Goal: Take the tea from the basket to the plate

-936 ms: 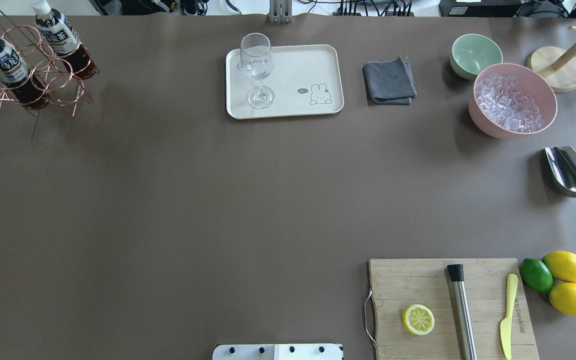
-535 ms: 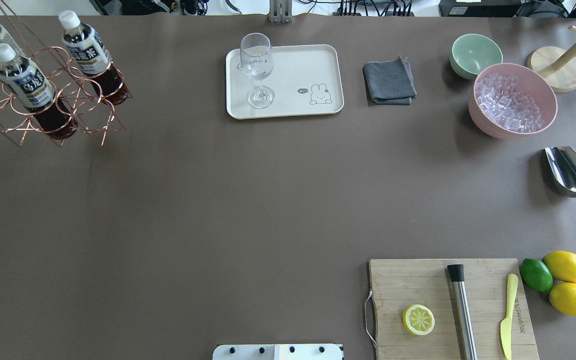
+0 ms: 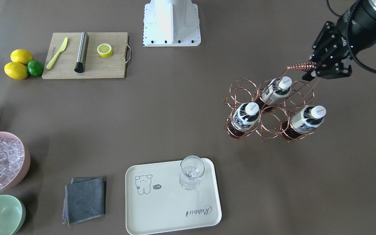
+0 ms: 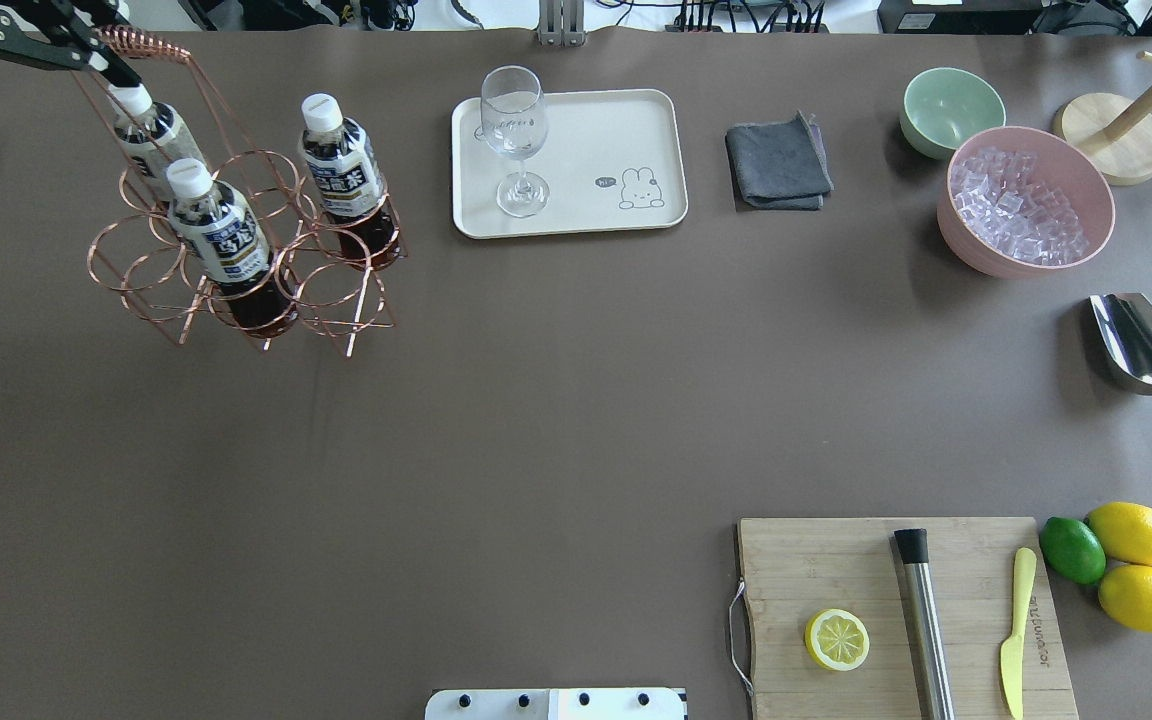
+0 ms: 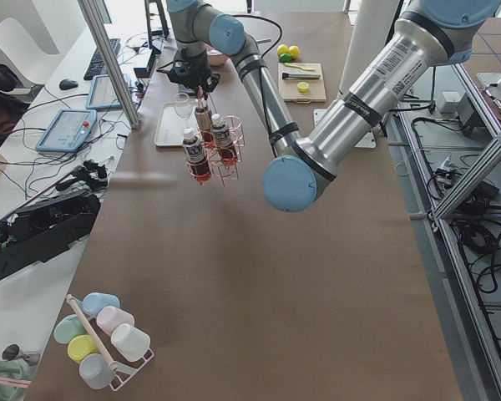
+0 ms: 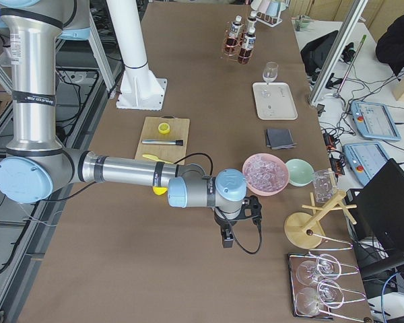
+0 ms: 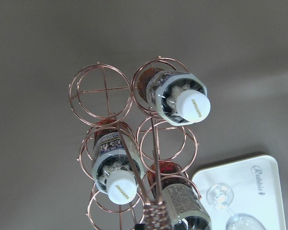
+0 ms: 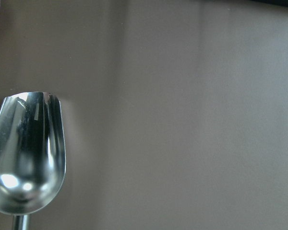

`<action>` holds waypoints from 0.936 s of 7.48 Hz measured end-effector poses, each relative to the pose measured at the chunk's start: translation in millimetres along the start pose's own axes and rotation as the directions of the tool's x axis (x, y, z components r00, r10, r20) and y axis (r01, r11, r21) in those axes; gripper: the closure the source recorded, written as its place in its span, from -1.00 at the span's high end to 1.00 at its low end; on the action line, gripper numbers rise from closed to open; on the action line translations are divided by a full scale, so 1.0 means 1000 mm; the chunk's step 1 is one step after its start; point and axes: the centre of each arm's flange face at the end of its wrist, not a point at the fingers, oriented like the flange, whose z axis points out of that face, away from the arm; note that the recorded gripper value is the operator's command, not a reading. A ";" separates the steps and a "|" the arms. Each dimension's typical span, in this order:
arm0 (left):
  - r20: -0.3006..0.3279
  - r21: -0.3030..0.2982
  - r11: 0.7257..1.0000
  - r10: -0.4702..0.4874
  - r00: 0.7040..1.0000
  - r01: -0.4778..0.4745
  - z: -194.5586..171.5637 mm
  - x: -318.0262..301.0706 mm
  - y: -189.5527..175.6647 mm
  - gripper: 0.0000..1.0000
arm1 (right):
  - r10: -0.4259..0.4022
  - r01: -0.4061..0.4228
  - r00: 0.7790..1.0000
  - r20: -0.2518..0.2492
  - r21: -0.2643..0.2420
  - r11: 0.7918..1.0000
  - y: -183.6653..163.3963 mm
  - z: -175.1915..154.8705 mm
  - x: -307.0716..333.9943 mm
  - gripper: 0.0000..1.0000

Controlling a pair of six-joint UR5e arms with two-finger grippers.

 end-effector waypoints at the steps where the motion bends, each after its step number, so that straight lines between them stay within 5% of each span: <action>1: 0.018 -0.021 1.000 -0.003 1.000 0.003 0.010 -0.005 0.040 -1.00 | -0.002 0.002 1.000 0.002 0.001 1.000 0.000 0.000 0.000 1.00; 7: 0.091 -0.064 0.997 -0.038 0.995 0.044 0.056 -0.051 0.218 -1.00 | -0.021 0.022 1.000 -0.006 0.073 0.997 0.016 -0.032 0.024 1.00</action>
